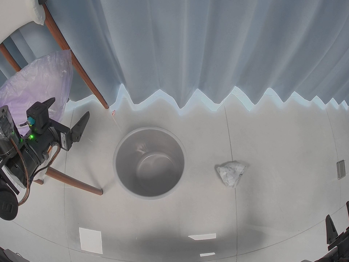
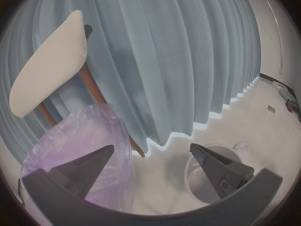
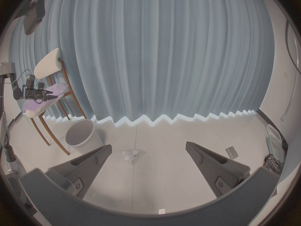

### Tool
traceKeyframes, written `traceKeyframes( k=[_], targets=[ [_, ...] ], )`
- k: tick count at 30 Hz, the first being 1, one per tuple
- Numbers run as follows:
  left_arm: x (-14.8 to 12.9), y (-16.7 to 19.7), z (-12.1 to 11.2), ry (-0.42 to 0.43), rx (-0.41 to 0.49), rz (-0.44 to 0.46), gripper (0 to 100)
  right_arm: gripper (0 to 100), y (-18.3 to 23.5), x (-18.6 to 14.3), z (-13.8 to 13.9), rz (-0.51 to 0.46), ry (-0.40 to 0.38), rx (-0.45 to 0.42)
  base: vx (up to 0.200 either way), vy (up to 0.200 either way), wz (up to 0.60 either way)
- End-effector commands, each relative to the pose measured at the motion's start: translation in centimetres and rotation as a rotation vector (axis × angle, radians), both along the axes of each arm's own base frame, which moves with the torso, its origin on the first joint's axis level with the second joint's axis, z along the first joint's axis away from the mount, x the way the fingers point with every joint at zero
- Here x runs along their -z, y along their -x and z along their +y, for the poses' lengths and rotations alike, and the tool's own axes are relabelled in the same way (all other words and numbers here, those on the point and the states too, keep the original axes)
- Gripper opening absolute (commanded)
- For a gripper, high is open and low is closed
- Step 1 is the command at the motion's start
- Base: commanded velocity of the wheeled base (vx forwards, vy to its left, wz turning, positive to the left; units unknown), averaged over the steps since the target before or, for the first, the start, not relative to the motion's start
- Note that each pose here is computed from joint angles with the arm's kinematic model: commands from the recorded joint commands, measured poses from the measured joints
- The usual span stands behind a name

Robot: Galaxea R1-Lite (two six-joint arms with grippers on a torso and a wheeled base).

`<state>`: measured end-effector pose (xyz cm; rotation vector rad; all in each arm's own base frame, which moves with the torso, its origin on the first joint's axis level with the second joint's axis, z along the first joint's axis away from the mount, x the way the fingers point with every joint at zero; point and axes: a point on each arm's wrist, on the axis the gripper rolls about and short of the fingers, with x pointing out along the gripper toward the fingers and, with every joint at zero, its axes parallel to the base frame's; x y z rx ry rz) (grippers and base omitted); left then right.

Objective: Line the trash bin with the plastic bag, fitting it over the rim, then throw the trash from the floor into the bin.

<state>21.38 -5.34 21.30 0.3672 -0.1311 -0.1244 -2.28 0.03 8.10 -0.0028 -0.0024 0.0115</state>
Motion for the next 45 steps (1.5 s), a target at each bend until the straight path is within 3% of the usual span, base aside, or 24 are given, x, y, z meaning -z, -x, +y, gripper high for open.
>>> traceKeyframes(
  k=[1, 7, 11, 13, 20, 24, 31, 41, 42, 45],
  targets=[
    [-0.7, -0.2, -0.1, -0.007, 0.052, -0.024, 100, 100, 0.0, 0.5, 0.0, -0.001, 0.0, -0.001, 0.0, 0.0, 0.0],
    [-0.4, -0.1, -0.1, -0.021, 0.054, 0.0, 100, 100, 0.0, 0.5, 0.0, -0.001, 0.0, -0.001, 0.0, 0.0, 0.0],
    [0.7, -0.2, 0.0, -0.085, 0.032, 0.066, 100, 100, 0.0, 0.5, 0.0, -0.001, 0.0, -0.001, 0.0, 0.0, 0.0],
    [1.7, 0.0, 0.4, -0.134, -0.021, 0.098, 100, 100, 0.0, 0.5, 0.0, -0.001, 0.0, -0.001, 0.0, 0.0, 0.0],
    [0.4, -0.4, 0.7, -0.218, -0.097, 0.032, 100, 100, 0.0, 0.5, 0.0, -0.001, 0.0, -0.001, 0.0, 0.0, 0.0],
    [0.9, 0.0, 2.1, -0.316, -0.16, 0.029, 100, 100, 0.0, 0.5, 0.0, -0.001, 0.0, -0.001, 0.0, 0.0, 0.0],
    [1.1, -0.3, 3.8, -0.329, -0.244, 0.032, 100, 100, 0.0, 0.5, 0.0, -0.001, 0.0, -0.001, 0.0, 0.0, 0.0],
    [1.9, -0.9, 3.9, -0.333, -0.241, 0.067, 100, 100, 0.0, 0.5, 0.0, -0.001, 0.0, -0.001, 0.0, 0.0, 0.0],
    [1.8, -0.9, 4.0, -0.333, -0.245, 0.066, 0, 100, 0.0, 0.5, 0.0, -0.001, 0.0, -0.001, 0.0, 0.0, 0.0],
    [1.8, -1.0, 4.2, -0.332, -0.258, 0.065, 0, 100, 0.0, 0.5, 0.0, -0.001, 0.0, -0.001, 0.0, 0.0, 0.0]
  ],
)
